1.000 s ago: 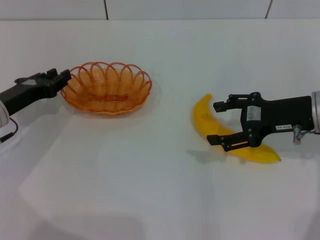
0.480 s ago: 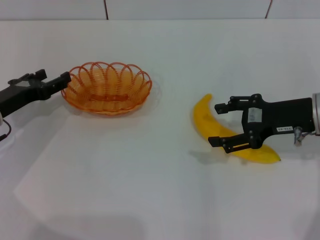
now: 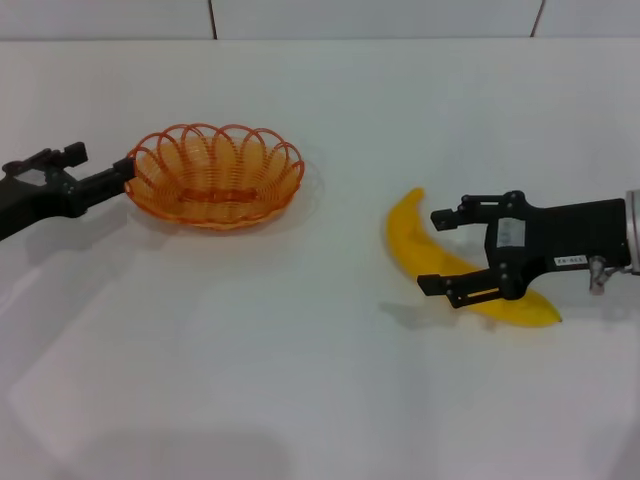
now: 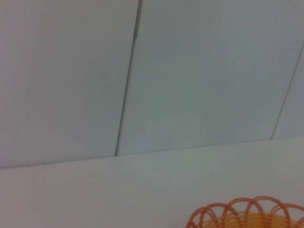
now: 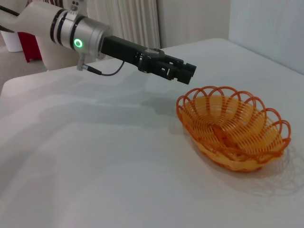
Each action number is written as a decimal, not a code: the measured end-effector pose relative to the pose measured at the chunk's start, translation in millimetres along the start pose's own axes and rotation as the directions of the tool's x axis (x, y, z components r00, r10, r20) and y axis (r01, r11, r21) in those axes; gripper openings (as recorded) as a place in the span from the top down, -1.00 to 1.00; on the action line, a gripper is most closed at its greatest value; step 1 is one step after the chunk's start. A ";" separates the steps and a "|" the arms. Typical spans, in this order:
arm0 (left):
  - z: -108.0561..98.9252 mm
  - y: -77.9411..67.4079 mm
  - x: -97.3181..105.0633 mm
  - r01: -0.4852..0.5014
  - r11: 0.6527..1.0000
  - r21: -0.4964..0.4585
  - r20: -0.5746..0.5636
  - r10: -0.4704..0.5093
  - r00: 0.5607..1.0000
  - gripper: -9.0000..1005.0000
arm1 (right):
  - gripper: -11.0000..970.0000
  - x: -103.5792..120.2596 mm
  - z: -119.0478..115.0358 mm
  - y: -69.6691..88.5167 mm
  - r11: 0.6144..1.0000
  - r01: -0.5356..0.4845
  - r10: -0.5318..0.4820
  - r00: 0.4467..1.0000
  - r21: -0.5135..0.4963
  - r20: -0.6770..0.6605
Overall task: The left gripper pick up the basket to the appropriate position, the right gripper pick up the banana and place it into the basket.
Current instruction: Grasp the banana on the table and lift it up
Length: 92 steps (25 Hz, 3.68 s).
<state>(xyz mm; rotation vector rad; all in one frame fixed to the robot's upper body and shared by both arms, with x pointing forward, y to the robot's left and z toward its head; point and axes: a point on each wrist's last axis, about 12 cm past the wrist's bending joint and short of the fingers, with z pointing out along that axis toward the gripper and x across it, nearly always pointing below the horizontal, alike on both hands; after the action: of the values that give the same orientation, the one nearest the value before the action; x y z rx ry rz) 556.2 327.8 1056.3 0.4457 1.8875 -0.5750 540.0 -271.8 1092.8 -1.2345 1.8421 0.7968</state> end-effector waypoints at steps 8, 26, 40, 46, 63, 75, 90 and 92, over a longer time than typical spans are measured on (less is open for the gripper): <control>-5.7 -0.6 4.9 -0.057 0.998 0.019 -0.040 0.057 0.998 -0.62 | -0.70 0.3 -0.5 0.0 1.000 -0.003 0.003 1.000 0.003 0.004; -29.6 -2.4 18.9 -0.184 0.976 0.112 -0.080 0.194 0.978 -0.61 | -0.69 -19.9 19.4 -2.9 0.997 0.014 -0.008 0.997 0.073 -0.076; -33.0 -2.8 18.7 -0.191 0.973 0.127 -0.071 0.201 0.977 -0.61 | -0.68 -53.6 29.0 11.9 0.983 0.077 -0.021 0.951 0.169 -0.308; -31.8 -3.0 18.0 -0.190 0.973 0.130 -0.071 0.200 0.977 -0.61 | -0.68 -58.0 37.6 19.6 0.981 0.107 -0.033 0.917 0.164 -0.398; -28.3 -5.5 17.4 -0.187 0.973 0.138 -0.067 0.198 0.978 -0.61 | -0.67 -54.8 54.3 13.6 0.983 0.111 -0.025 0.874 0.149 -0.485; -27.8 -5.6 16.8 -0.191 0.972 0.137 -0.064 0.201 0.978 -0.61 | -0.66 -55.2 61.4 12.9 0.983 0.116 -0.027 0.858 0.143 -0.512; -26.4 -6.5 16.3 -0.192 0.971 0.140 -0.062 0.202 0.978 -0.61 | -0.66 -59.1 63.1 10.3 0.981 0.106 -0.008 0.859 0.163 -0.512; -26.2 -6.6 16.3 -0.192 0.971 0.140 -0.062 0.202 0.977 -0.61 | -0.66 -59.4 63.1 10.1 0.981 0.105 -0.006 0.859 0.164 -0.512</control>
<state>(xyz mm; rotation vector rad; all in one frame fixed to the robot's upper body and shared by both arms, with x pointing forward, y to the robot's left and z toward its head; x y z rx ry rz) 526.9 338.3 1050.8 0.7435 1.8562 -0.5598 560.5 -189.2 1112.1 -1.4634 2.2252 0.2578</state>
